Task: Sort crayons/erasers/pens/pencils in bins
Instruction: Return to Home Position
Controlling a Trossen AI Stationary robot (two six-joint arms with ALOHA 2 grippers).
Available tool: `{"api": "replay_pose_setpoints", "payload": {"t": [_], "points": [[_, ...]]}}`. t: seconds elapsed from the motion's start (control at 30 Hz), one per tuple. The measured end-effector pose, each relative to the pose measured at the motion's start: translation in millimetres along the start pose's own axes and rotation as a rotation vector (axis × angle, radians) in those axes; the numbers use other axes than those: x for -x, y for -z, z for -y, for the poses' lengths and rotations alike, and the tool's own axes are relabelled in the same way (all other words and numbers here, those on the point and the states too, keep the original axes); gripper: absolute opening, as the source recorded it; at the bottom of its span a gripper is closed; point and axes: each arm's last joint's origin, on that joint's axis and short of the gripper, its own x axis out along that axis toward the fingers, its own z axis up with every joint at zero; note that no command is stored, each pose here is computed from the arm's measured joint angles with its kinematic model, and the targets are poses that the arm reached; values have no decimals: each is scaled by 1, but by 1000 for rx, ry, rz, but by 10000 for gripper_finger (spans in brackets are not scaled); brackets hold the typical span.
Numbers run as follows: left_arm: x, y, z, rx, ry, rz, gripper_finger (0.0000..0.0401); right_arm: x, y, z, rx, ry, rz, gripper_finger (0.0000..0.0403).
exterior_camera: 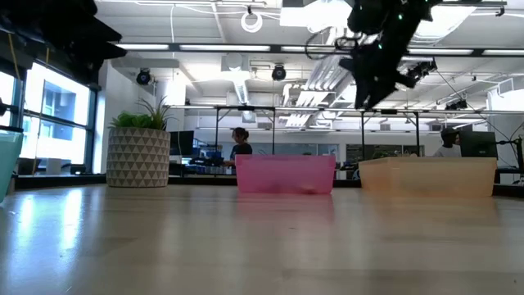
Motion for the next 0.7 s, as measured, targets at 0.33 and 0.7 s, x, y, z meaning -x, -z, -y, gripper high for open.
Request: {"api": "replay_pose_setpoints", "payload": {"t": [0.33,0.7], "points": [[11,22,-10,10,57,105,86,41,-24,-23,45,-112,114,128],[-2,35,-13,-83,109,104,7,95,-46,-27,143,-161,180,128]]}}
